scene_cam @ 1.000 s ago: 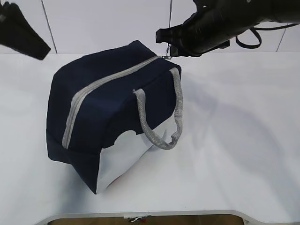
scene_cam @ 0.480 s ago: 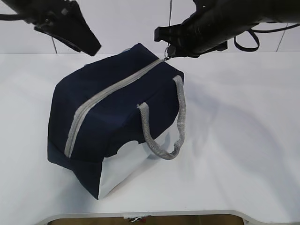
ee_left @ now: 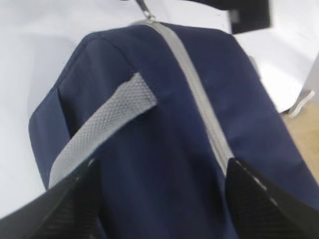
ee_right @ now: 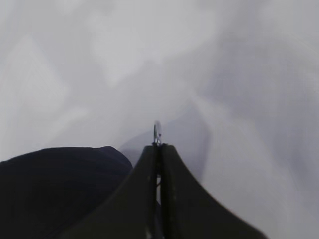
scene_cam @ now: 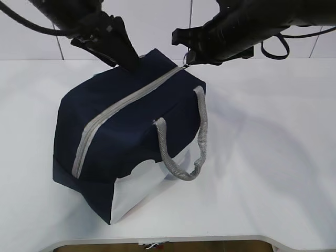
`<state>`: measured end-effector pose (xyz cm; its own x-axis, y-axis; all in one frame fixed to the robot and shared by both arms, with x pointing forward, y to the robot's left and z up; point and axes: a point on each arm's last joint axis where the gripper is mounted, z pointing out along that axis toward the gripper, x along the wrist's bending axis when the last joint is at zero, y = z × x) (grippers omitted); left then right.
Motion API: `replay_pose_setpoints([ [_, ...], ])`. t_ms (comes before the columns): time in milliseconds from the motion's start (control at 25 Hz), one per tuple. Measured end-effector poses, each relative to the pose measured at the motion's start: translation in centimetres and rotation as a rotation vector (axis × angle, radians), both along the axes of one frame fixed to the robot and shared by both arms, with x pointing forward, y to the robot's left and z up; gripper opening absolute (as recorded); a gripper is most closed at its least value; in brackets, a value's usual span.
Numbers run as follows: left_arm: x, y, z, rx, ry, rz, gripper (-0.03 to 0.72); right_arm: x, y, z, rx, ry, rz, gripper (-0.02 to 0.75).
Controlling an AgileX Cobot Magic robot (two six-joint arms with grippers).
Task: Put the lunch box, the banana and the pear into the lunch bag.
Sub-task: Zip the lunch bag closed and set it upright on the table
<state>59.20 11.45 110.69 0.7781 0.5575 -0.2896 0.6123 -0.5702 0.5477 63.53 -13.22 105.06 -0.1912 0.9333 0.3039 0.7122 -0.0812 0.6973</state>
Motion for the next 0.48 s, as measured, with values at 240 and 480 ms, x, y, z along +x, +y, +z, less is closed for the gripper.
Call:
replay_pose_setpoints([
  [240,1.4,-0.7,-2.1,-0.003,0.011,0.025,0.580,0.0,0.0,0.0,0.002,0.001,-0.001,0.013],
  [480,2.0,-0.8,-2.0,-0.025,-0.036,0.063,0.328,0.0,0.0,0.0,0.003,0.001,-0.001,0.013],
])
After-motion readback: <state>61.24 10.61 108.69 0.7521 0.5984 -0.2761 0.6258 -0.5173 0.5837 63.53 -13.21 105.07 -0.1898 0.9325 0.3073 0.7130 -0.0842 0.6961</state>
